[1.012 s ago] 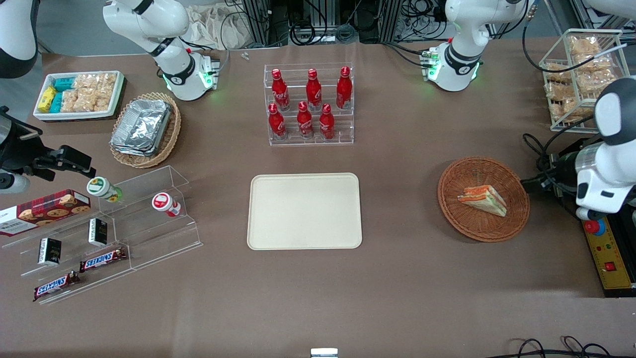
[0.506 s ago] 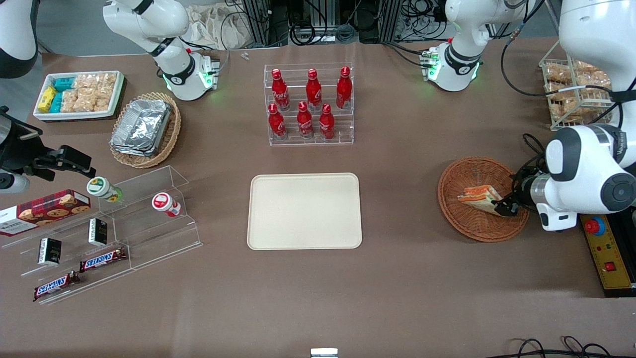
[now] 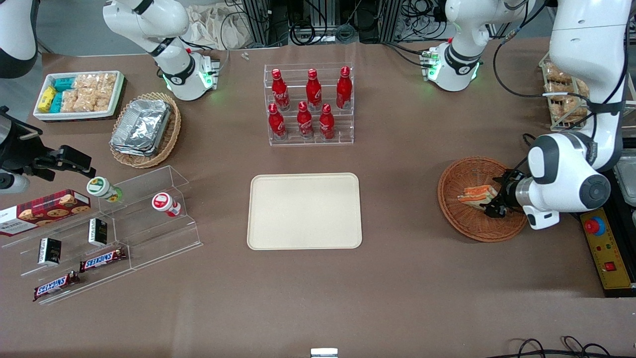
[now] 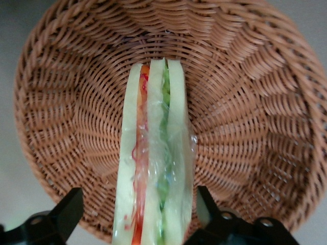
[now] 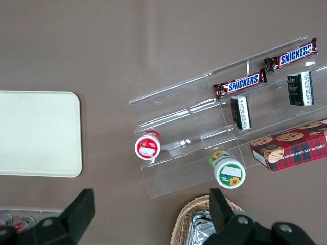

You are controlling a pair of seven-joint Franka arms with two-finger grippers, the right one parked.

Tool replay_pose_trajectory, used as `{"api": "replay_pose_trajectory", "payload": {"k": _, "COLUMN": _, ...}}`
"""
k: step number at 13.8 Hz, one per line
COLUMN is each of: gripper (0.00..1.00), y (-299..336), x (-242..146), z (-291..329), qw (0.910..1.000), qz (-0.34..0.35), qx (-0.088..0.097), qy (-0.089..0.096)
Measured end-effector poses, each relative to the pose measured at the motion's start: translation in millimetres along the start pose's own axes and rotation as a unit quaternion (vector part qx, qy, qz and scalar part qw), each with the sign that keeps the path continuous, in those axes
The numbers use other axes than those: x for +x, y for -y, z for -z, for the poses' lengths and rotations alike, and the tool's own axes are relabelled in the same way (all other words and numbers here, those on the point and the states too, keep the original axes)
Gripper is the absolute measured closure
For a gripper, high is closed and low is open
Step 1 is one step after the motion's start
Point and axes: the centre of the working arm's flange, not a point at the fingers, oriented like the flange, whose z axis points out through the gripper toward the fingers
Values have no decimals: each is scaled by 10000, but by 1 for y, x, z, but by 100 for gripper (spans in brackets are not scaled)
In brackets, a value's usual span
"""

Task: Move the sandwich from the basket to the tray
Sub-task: 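Close the left gripper on the wrapped sandwich, then lift the sandwich and carry it over the cream tray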

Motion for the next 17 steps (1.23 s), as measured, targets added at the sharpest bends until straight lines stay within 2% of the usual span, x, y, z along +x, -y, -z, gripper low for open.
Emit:
{"api": "replay_pose_trajectory", "payload": {"k": 3, "gripper": 42, "y": 1, "x": 0, "z": -4, "qw": 10000, "qz": 21, "qx": -26, "qy": -14}}
{"api": "replay_pose_trajectory", "payload": {"k": 4, "gripper": 51, "y": 0, "x": 0, "z": 2, "qw": 10000, "qz": 14, "qx": -69, "qy": -38}}
{"api": "replay_pose_trajectory", "payload": {"k": 5, "gripper": 64, "y": -2, "x": -4, "z": 33, "qw": 9999, "qz": -44, "qx": -126, "qy": -51}}
{"api": "replay_pose_trajectory", "payload": {"k": 7, "gripper": 70, "y": -1, "x": -22, "z": 90, "qw": 9991, "qz": -412, "qx": -99, "qy": 1}}
{"api": "replay_pose_trajectory", "payload": {"k": 9, "gripper": 73, "y": -5, "x": -64, "z": 156, "qw": 9938, "qz": -1101, "qx": -167, "qy": -45}}
{"api": "replay_pose_trajectory", "payload": {"k": 11, "gripper": 75, "y": -17, "x": -119, "z": 202, "qw": 9811, "qz": -1893, "qx": -346, "qy": -210}}
{"api": "replay_pose_trajectory", "payload": {"k": 12, "gripper": 81, "y": -28, "x": -151, "z": 208, "qw": 9718, "qz": -2315, "qx": -376, "qy": -257}}
{"api": "replay_pose_trajectory", "payload": {"k": 13, "gripper": 85, "y": -40, "x": -186, "z": 204, "qw": 9613, "qz": -2719, "qx": -309, "qy": -320}}
{"api": "replay_pose_trajectory", "payload": {"k": 15, "gripper": 85, "y": -65, "x": -258, "z": 183, "qw": 9371, "qz": -3440, "qx": -122, "qy": -590}}
{"api": "replay_pose_trajectory", "payload": {"k": 17, "gripper": 85, "y": -86, "x": -320, "z": 157, "qw": 9124, "qz": -4025, "qx": -51, "qy": -745}}
